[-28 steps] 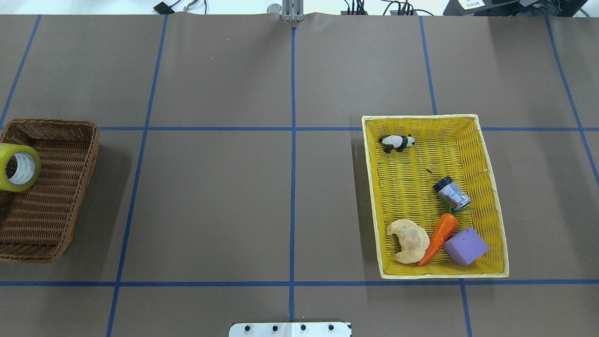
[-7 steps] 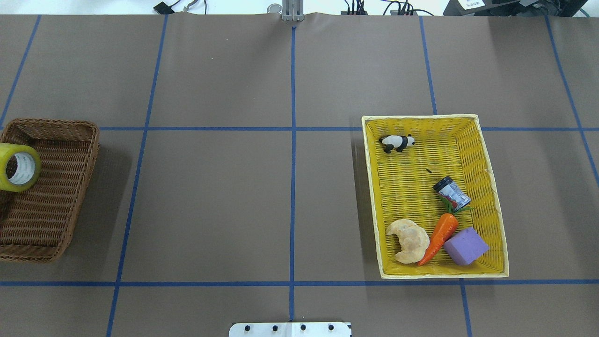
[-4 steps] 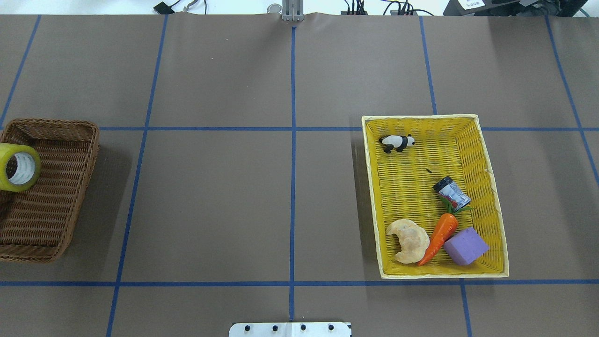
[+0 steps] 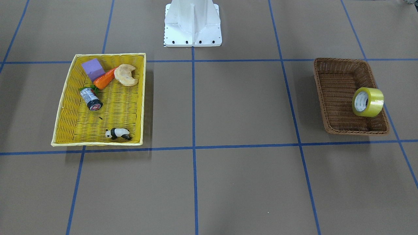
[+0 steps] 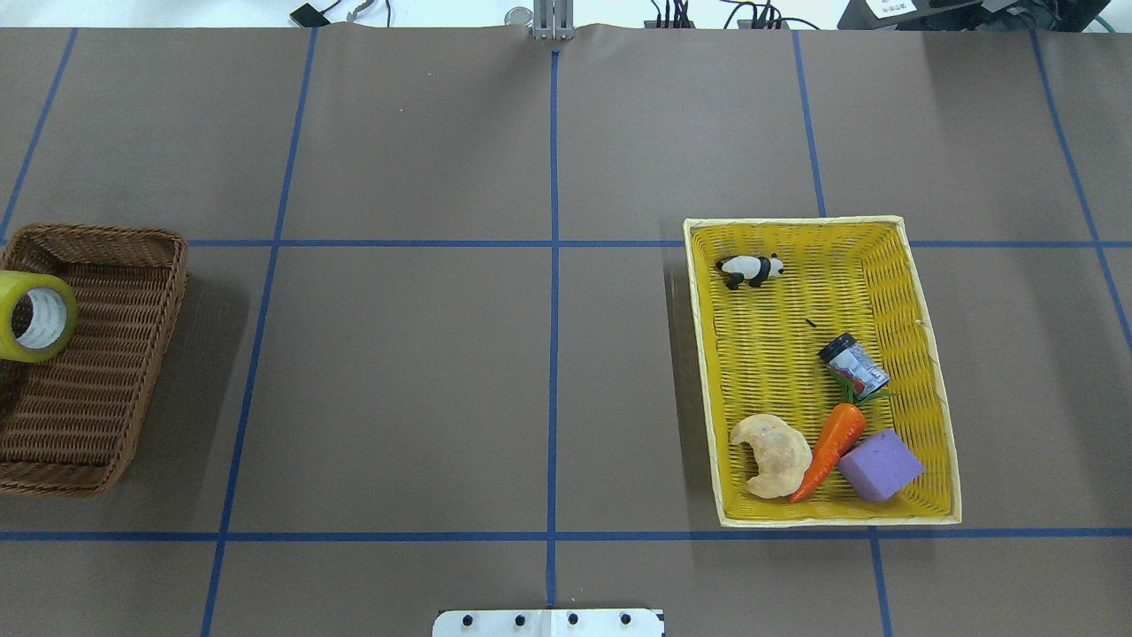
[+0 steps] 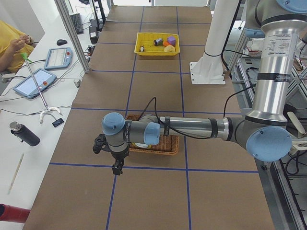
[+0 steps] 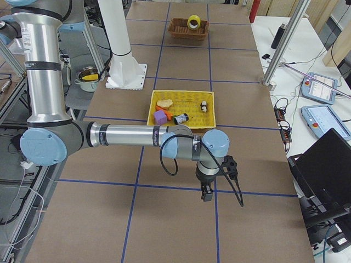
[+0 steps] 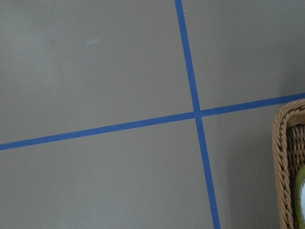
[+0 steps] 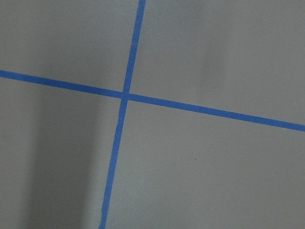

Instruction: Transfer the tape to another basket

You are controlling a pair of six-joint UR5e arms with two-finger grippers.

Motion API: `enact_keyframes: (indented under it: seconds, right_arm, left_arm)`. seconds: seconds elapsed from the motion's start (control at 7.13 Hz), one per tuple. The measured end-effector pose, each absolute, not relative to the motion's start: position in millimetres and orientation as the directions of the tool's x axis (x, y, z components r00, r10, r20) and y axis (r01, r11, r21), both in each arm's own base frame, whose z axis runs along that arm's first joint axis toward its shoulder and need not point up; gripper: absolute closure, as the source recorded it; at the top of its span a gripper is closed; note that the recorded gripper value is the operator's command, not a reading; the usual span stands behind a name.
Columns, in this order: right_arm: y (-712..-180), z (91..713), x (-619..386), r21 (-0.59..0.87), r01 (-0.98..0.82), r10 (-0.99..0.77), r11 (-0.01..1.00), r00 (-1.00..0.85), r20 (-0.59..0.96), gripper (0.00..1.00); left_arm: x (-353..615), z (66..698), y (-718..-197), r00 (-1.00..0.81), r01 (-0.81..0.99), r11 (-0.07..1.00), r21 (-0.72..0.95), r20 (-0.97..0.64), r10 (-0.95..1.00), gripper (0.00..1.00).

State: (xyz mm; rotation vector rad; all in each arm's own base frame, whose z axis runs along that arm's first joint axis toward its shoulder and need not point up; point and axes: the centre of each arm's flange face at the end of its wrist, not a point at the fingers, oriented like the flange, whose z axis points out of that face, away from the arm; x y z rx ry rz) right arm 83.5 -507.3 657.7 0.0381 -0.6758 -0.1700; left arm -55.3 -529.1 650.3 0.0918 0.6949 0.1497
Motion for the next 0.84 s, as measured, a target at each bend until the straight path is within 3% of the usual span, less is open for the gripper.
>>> enact_keyframes:
  seconds: [0.84]
  right_arm:
    - [-507.0,659.1,83.6,0.086,0.143,-0.165,0.986,0.767,0.619,0.00]
  left_arm:
    - [-55.3,655.7,-522.8,0.758,-0.107,0.986,0.125,-0.632,0.162,0.01]
